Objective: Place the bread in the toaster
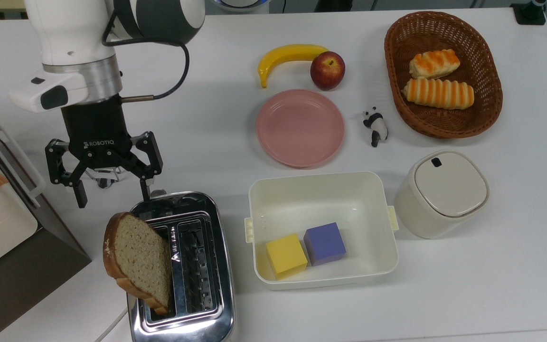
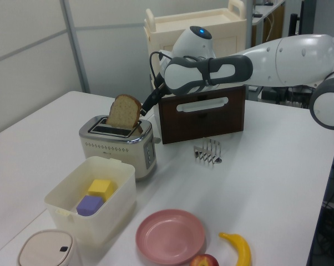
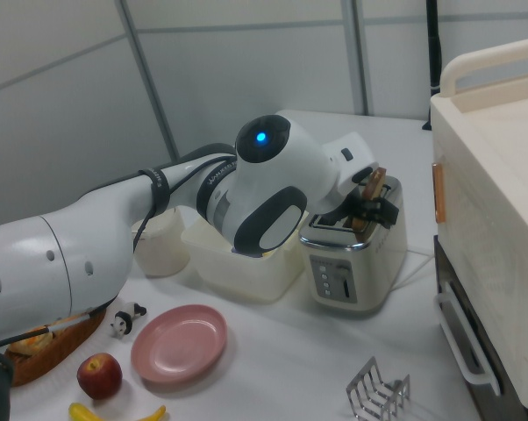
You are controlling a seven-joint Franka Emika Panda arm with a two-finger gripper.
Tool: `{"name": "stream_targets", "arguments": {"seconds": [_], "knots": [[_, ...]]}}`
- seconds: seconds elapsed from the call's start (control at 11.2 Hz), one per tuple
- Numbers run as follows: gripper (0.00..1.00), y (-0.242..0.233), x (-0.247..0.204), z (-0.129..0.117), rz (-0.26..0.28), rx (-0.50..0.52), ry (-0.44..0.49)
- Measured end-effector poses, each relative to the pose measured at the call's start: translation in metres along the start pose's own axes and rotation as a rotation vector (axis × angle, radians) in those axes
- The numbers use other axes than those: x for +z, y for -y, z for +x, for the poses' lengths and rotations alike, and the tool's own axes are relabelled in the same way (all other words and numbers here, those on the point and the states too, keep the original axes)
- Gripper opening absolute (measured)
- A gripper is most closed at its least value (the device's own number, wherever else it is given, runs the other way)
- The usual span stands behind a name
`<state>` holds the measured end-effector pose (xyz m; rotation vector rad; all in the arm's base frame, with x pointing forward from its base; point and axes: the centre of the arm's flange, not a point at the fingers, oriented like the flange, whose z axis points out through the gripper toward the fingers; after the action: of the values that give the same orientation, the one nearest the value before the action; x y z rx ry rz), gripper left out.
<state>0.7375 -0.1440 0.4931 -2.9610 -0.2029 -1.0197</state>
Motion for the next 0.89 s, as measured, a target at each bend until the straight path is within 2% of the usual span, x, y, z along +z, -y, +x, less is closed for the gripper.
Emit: {"name": "stream_targets", "arguments": {"seconds": [0.18,0.45,0.89], "knots": [[1.0,0.008,0.001,0.004,0.005,0.002,-0.031],[1.0,0.038,0.008,0.013,0.057,0.018,-0.073],[1.0,0.078,0.011,0.023,0.097,-0.004,-0.09]]}}
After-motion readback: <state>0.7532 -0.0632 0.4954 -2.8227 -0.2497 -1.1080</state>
